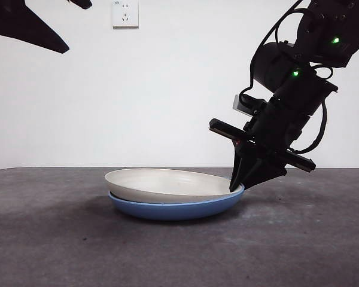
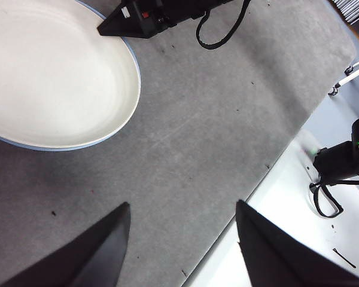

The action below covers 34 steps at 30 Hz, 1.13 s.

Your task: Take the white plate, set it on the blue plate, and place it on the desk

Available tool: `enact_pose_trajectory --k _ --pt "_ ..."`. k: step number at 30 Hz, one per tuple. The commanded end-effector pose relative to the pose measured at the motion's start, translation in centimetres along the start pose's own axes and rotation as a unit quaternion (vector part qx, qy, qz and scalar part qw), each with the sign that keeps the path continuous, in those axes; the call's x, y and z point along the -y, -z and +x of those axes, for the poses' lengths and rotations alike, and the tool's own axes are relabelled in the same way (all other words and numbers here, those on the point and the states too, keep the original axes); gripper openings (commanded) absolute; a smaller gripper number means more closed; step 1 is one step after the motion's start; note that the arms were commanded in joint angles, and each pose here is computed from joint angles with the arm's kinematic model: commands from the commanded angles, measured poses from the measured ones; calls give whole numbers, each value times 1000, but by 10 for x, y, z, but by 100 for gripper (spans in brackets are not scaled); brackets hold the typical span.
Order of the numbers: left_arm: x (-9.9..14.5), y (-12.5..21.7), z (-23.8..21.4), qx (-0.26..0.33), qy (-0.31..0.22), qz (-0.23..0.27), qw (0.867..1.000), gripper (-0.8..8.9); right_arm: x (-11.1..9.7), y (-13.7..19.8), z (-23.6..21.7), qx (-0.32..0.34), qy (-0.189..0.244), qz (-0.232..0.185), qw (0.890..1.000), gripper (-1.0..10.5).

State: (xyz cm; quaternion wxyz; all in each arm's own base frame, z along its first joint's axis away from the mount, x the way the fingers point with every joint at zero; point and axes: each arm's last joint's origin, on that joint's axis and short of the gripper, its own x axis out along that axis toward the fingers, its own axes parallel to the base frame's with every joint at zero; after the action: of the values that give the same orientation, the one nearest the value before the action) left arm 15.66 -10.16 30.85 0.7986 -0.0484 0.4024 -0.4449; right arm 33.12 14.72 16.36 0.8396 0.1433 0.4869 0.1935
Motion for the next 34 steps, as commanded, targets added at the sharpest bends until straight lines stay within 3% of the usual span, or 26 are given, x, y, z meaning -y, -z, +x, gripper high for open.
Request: enact_pose_trajectory --k 1,4,9,15,23,34 --pt "1 -3 0 2 5 6 1000 280 -5 -4 4 5 -4 -4 1000 10" --pt "1 -3 0 1 5 6 1000 280 -5 -4 3 6 -4 -4 1000 49" --pt "1 -3 0 2 5 6 1000 280 -8 -7 -3 15 -8 -7 1000 272" --pt "1 -3 0 1 5 6 1000 280 -17 -12 -28 42 -6 -20 999 275" --pt "1 -3 0 1 5 6 1000 280 -34 -11 -93 64 -15 -74 995 274" --pt "1 -3 0 2 5 6 1000 280 -52 33 -192 27 -30 -159 986 274"
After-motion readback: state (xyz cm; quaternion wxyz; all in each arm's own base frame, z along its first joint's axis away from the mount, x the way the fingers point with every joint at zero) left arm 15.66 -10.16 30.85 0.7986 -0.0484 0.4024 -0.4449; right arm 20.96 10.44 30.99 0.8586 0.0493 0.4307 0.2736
